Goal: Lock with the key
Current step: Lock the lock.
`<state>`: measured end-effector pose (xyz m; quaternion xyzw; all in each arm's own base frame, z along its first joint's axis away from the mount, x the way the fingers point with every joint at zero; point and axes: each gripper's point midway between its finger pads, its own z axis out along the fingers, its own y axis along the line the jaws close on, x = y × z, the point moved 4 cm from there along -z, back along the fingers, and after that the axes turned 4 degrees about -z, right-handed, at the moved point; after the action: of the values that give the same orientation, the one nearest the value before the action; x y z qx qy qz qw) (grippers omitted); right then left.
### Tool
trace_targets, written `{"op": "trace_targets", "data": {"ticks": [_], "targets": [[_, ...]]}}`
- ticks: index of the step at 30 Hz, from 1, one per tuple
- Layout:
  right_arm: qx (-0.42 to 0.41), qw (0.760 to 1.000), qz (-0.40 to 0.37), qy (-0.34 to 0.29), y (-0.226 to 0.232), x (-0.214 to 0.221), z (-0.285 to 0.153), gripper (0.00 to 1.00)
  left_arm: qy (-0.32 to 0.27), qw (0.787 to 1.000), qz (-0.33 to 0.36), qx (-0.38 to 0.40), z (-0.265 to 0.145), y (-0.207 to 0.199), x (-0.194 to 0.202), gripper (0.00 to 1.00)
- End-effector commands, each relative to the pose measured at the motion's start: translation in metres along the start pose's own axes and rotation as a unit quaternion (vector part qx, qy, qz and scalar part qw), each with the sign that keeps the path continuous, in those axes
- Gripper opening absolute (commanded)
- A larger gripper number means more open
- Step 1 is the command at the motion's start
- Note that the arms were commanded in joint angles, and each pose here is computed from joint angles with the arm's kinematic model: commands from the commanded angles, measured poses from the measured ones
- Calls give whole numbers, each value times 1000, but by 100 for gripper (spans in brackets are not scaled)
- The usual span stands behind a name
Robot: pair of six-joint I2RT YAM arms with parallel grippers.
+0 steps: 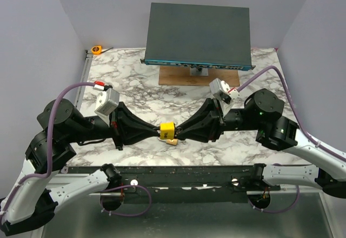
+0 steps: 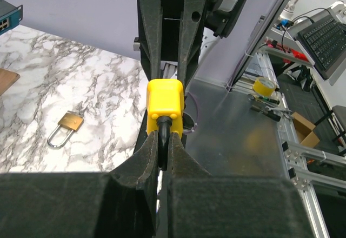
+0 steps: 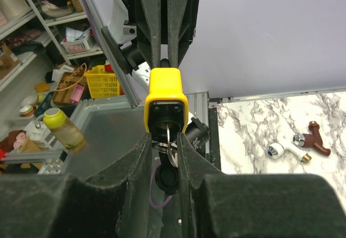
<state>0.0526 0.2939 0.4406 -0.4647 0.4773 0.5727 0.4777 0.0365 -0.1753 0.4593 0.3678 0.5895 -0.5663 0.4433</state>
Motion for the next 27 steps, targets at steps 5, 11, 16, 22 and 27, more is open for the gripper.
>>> {"op": "trace_targets", "data": {"ticks": [5,11,16,22,27], "targets": [[-23,1000,-2,-14,7,-5,1,10,-21,999,18,19,-2,-9,-13,0],[-27,1000,0,-15,8,-3,2,1,-23,999,16,19,-1,-8,-13,0],[-20,1000,-3,-17,6,-2,0,1,-21,999,17,17,-1,-7,-12,0],[-25,1000,-2,-18,9,-2,-3,11,-24,999,19,13,-1,-7,-14,0],[-20,999,-3,-26,12,-9,-7,53,-22,999,21,11,-1,-6,-14,0]]}}
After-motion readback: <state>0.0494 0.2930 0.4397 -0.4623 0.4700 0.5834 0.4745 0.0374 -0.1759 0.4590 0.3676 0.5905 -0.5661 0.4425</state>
